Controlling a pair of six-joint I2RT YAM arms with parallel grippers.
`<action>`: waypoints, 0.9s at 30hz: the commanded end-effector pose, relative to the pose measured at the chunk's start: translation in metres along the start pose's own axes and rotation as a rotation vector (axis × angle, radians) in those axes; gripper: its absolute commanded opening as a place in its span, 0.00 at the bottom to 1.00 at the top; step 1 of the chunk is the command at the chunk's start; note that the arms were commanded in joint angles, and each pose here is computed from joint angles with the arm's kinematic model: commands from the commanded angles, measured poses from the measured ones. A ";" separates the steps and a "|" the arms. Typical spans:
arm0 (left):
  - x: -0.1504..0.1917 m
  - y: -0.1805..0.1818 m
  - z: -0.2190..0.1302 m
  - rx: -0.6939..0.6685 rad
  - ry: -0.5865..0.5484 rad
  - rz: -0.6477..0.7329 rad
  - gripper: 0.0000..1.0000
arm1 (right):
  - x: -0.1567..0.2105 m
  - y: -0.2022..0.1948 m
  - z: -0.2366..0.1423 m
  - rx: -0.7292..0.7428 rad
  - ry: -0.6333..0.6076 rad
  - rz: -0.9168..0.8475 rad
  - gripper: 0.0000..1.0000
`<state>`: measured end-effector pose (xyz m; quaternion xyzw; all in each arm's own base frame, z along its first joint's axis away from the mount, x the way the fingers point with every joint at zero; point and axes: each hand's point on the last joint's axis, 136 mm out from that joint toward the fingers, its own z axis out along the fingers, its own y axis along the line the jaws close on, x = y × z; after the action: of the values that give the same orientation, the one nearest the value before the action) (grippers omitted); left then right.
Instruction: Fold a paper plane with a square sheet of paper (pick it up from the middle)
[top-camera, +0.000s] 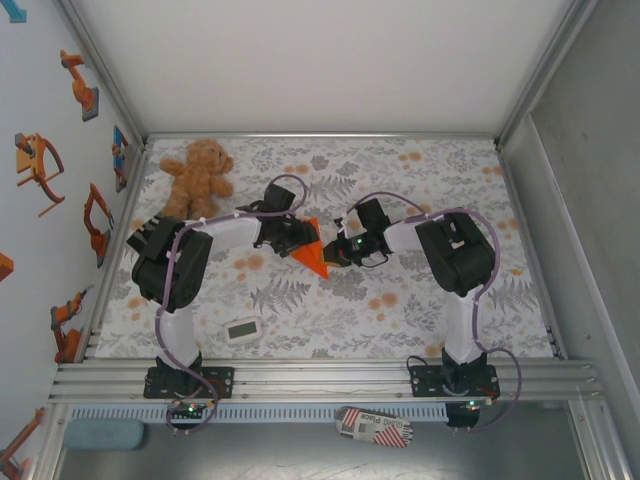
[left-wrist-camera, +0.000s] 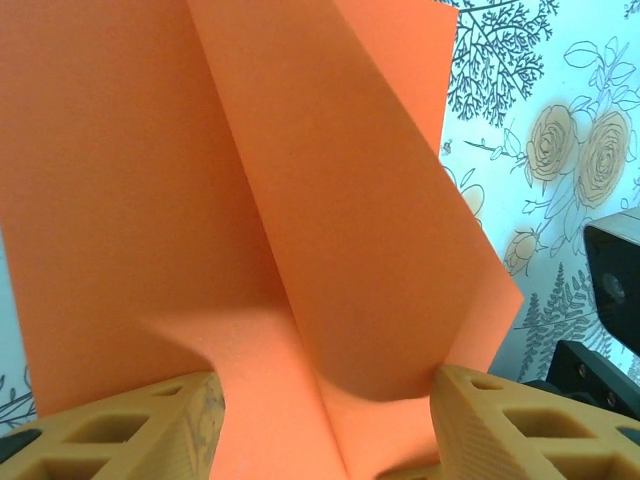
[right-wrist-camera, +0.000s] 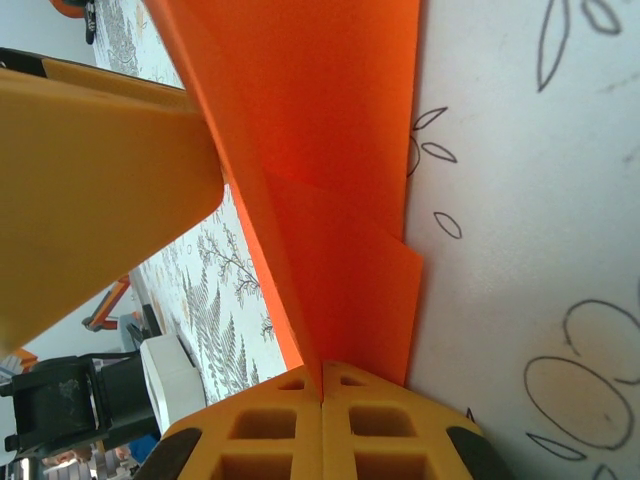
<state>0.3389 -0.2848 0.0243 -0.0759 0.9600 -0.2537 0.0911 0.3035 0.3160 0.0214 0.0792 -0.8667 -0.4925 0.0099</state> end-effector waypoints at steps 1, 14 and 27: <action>0.029 0.061 0.017 -0.233 0.096 -0.059 0.56 | 0.013 -0.020 0.001 0.068 0.022 0.048 0.11; 0.038 0.075 0.030 -0.276 0.137 -0.087 0.54 | 0.024 0.019 -0.011 -0.027 0.066 -0.051 0.14; 0.042 0.080 0.034 -0.299 0.163 -0.096 0.55 | 0.036 -0.001 -0.006 0.052 0.097 -0.032 0.14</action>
<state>0.3389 -0.2842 0.0192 -0.0848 0.9662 -0.2333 0.0697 0.2762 0.3085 0.0266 0.1113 -0.8697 -0.4795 0.0359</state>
